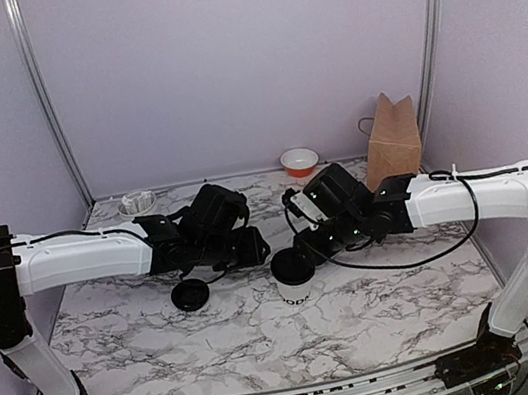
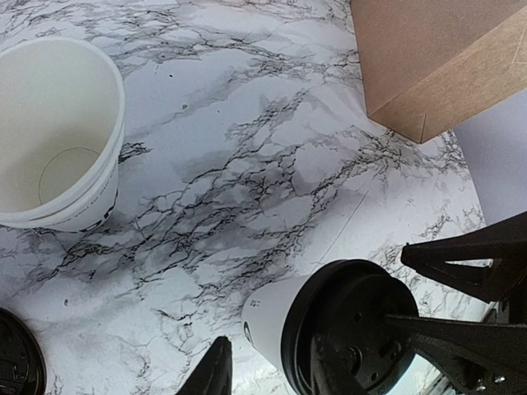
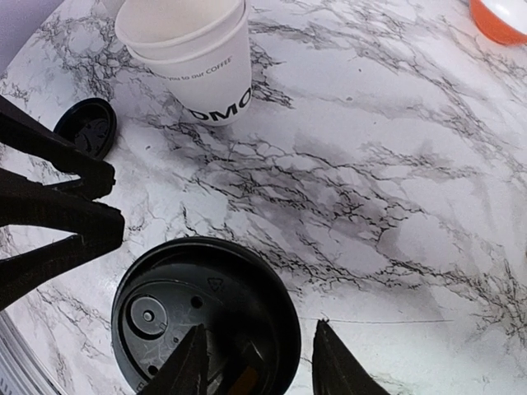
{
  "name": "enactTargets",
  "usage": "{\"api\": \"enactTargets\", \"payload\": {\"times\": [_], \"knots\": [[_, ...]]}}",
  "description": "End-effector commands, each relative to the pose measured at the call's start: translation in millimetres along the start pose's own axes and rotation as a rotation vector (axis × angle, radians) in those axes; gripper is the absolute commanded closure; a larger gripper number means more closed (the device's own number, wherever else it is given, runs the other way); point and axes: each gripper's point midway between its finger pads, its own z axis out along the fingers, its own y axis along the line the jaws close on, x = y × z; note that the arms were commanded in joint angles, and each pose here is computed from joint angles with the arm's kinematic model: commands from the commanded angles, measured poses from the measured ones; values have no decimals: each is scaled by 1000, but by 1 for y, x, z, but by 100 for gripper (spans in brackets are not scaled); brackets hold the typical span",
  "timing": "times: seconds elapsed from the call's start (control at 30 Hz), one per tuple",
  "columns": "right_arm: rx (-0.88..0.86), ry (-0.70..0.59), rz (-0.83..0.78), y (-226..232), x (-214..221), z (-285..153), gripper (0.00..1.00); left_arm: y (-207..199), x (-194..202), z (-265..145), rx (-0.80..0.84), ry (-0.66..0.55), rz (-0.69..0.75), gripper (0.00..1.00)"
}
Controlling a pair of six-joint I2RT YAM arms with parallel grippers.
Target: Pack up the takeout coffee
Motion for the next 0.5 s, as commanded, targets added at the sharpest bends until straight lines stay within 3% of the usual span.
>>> {"api": "enactTargets", "payload": {"times": [0.0, 0.47], "knots": [[25, -7, 41, -2, -6, -12, 59, 2, 0, -3, -2, 7, -5, 66], [-12, 23, 127, 5, 8, -12, 60, -5, 8, 16, 19, 56, 12, 66]]}}
